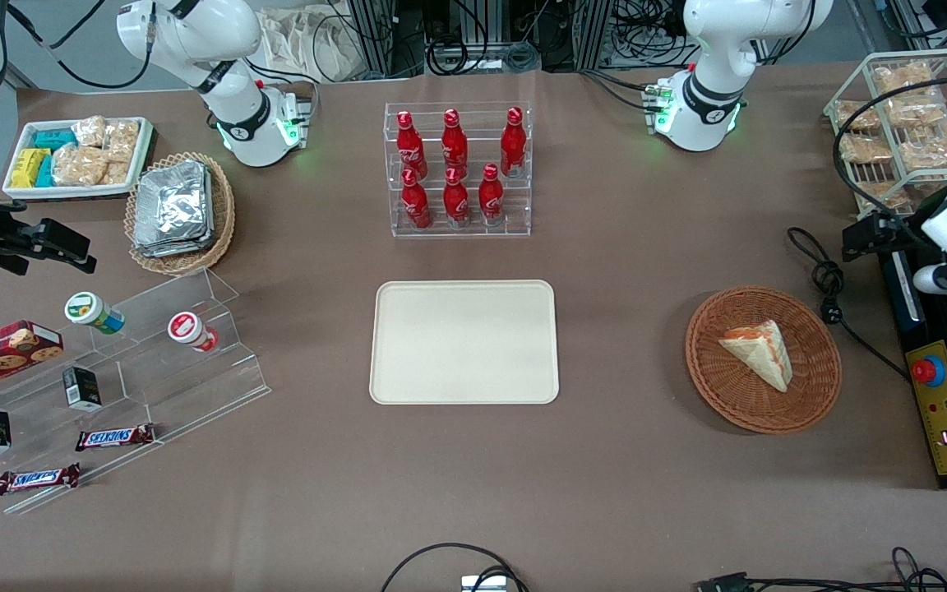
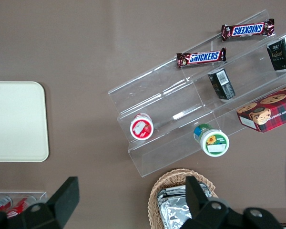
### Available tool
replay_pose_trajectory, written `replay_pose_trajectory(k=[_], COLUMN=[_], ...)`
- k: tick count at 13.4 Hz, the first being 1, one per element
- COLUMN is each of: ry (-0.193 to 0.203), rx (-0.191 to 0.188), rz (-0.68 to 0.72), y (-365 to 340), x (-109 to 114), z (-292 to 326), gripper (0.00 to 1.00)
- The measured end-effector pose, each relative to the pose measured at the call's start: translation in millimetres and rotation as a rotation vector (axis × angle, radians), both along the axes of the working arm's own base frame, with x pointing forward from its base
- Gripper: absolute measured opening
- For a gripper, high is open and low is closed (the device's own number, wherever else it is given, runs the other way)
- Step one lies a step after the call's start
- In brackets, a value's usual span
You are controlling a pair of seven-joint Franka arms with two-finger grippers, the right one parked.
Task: Place sandwich from basket to tray
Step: 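Move the left gripper toward the sandwich in the wicker basket, then lower the left gripper onto the wrapped sandwich and close it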
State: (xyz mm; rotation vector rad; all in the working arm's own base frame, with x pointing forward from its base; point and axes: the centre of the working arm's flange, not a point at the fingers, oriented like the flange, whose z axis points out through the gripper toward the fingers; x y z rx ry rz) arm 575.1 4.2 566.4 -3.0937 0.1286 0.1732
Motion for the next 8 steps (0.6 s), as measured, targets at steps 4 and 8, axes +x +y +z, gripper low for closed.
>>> replay_pose_trajectory(k=[4, 8], ry=[0.004, -0.033], rx=[0.026, 0.052], rz=[0.210, 0.471], y=[-11, -13], x=[30, 38], z=[-84, -161], gripper=[1.00, 1.00])
